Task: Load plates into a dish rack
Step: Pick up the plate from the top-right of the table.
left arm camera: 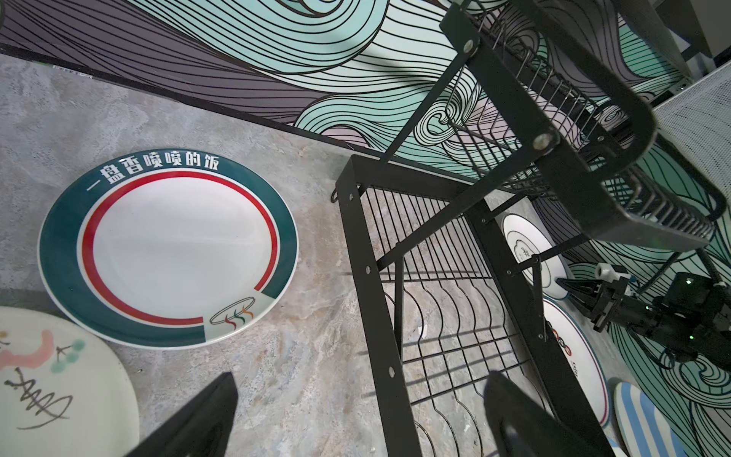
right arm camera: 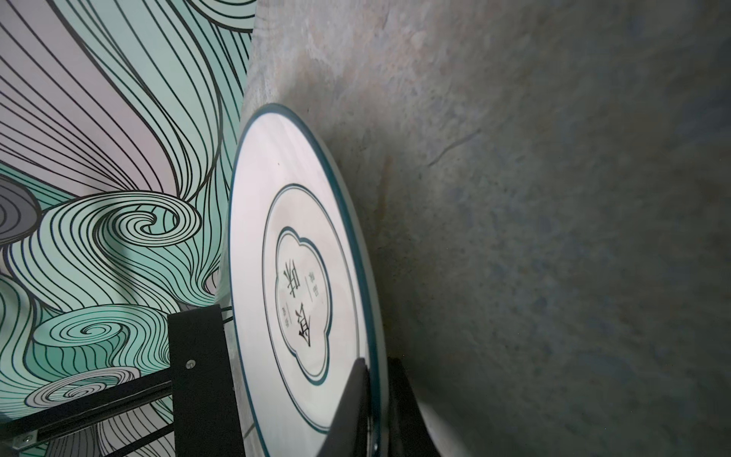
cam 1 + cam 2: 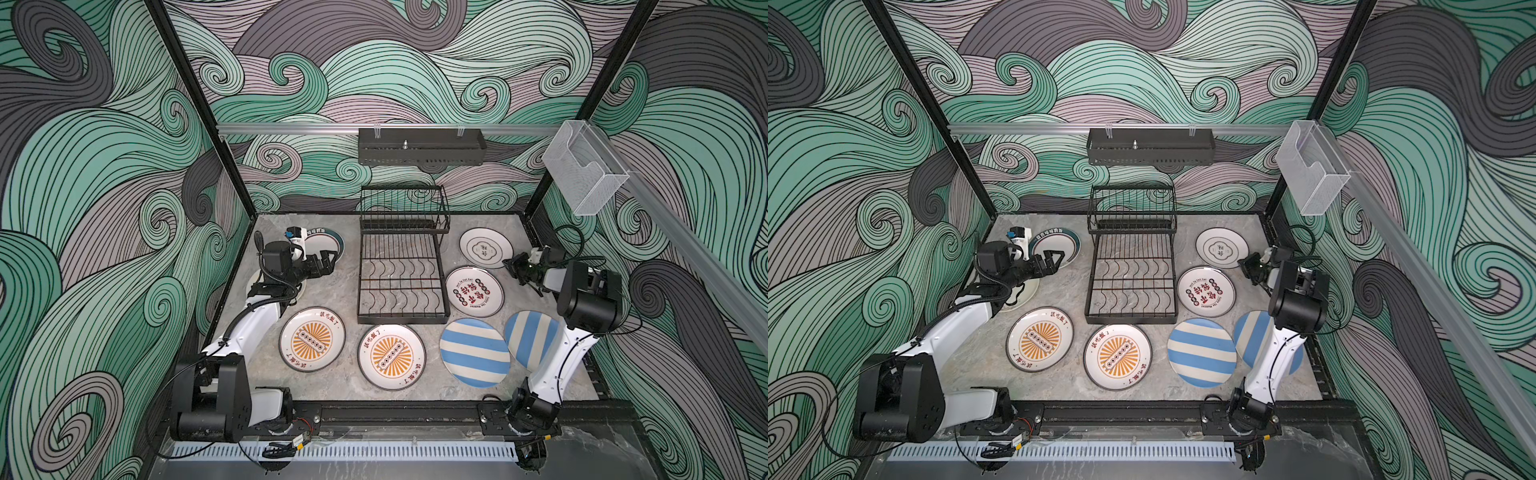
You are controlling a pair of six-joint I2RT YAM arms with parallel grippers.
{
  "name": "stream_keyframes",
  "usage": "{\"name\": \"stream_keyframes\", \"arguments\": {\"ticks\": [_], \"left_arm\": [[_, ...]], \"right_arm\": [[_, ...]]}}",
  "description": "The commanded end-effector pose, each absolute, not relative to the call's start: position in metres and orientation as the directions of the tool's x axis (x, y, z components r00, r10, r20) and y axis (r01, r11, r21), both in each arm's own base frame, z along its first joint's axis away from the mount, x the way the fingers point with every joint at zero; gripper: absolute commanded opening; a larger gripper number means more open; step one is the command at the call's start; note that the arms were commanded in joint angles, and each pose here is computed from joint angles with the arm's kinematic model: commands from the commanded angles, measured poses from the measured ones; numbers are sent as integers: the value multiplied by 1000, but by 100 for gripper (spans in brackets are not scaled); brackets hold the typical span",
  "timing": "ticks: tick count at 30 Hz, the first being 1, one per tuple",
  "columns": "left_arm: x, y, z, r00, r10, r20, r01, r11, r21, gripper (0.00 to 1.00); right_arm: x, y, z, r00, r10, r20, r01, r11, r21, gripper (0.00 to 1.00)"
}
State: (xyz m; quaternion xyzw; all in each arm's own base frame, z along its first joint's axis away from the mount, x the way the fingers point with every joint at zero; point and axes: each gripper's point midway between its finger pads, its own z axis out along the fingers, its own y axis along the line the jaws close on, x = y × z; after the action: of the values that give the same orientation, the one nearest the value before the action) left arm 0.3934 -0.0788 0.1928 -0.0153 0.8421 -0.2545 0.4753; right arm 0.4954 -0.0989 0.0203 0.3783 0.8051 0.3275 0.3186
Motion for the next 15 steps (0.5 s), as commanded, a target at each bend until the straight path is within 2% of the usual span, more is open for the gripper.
{"name": "stream_keyframes", "arguments": {"ticks": [1, 6, 15], "left_arm": [[394, -85, 200, -533, -258, -806, 254, 859, -444, 99], [394, -86, 203, -530, -257, -808, 259, 858, -443, 99], [395, -90, 204, -531, -257, -808, 271, 851, -449, 99]], "right_arm": [[490, -104, 20, -483, 836, -261, 415, 481, 772, 7], [488, -109, 35, -462, 840, -285, 398, 483, 780, 0], [480, -111, 70, -431, 845, -316, 351, 480, 804, 0]]}}
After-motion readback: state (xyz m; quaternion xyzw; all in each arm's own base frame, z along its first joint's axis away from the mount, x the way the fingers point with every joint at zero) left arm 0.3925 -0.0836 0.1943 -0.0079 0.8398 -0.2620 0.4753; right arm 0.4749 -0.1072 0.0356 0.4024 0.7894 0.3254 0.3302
